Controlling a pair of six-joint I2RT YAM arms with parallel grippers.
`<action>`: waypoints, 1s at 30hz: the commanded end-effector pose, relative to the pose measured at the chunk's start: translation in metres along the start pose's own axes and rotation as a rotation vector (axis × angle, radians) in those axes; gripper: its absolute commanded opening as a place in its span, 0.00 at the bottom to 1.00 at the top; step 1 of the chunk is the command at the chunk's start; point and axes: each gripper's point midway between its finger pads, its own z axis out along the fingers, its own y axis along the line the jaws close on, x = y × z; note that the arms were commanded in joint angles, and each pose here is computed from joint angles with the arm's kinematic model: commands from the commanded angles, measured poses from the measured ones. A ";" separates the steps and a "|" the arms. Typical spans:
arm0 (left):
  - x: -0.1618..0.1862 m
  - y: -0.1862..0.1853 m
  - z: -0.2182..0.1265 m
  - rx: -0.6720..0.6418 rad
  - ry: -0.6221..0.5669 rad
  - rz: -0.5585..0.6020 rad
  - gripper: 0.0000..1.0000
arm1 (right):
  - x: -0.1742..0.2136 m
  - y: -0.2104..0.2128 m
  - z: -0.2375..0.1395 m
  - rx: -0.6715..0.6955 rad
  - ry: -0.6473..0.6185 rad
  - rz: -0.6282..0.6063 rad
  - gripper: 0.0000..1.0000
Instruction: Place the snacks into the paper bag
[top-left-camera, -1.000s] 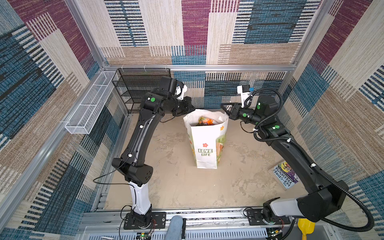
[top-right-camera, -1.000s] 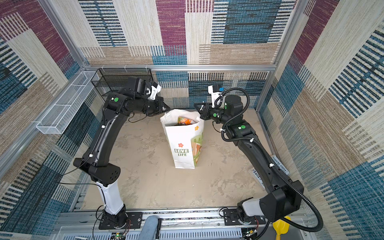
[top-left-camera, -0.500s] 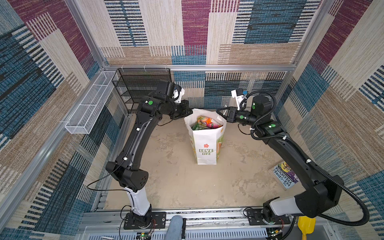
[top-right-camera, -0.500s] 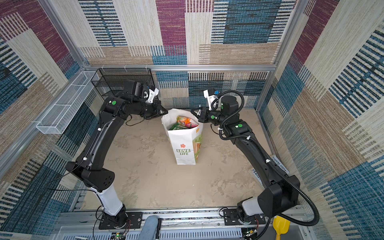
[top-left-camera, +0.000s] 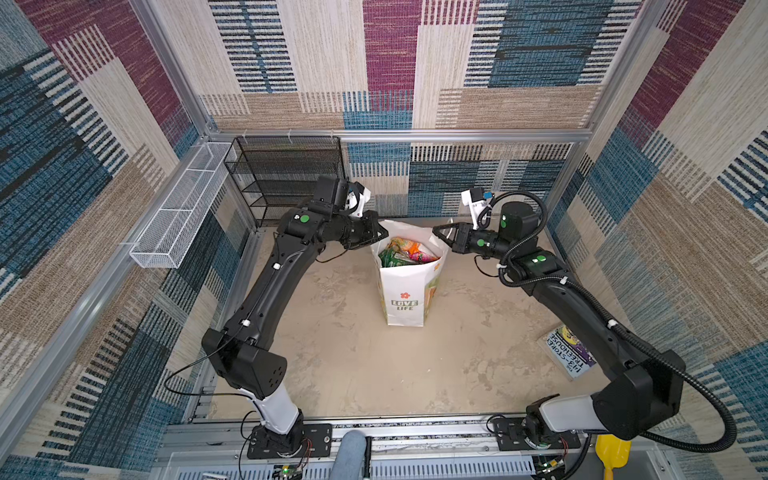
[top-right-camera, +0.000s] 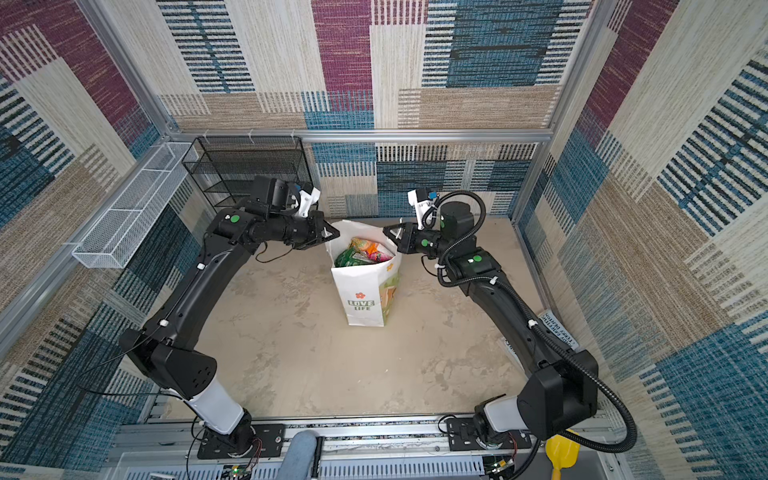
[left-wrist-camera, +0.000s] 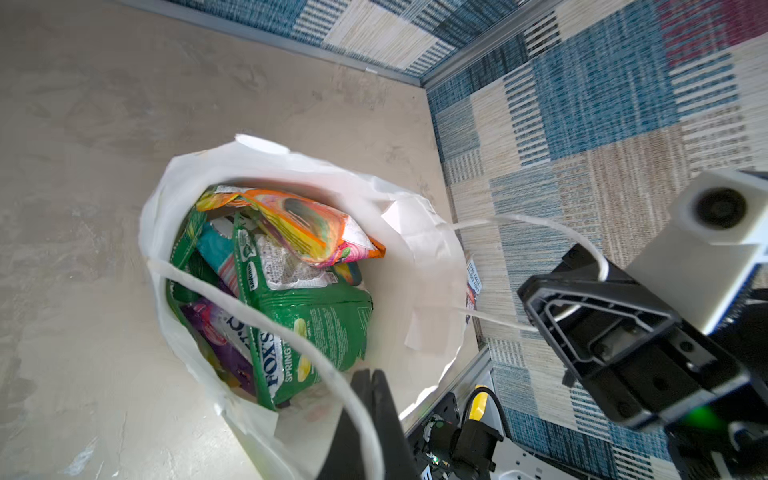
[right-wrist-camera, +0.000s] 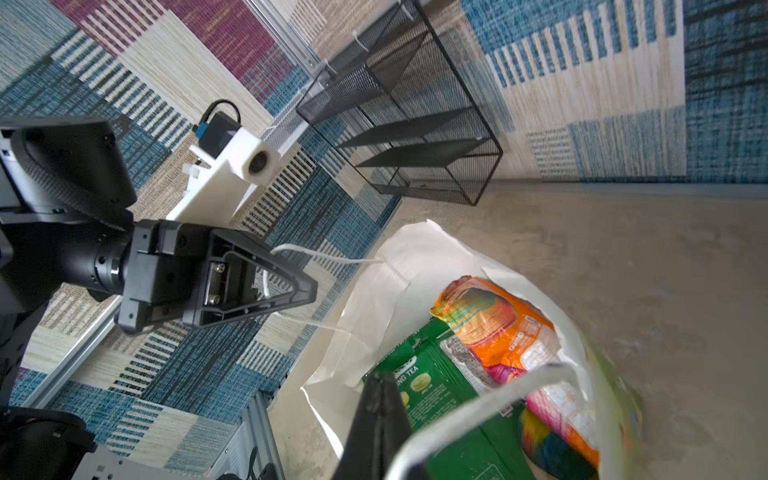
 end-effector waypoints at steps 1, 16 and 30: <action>-0.012 -0.021 -0.017 0.056 -0.067 0.037 0.00 | -0.020 0.027 -0.007 -0.071 -0.044 -0.048 0.00; 0.017 0.011 0.011 0.046 -0.006 -0.022 0.00 | 0.026 0.004 -0.009 -0.058 0.012 0.021 0.00; 0.034 0.018 0.002 0.056 -0.037 -0.040 0.40 | 0.032 0.002 -0.024 0.004 0.000 0.073 0.64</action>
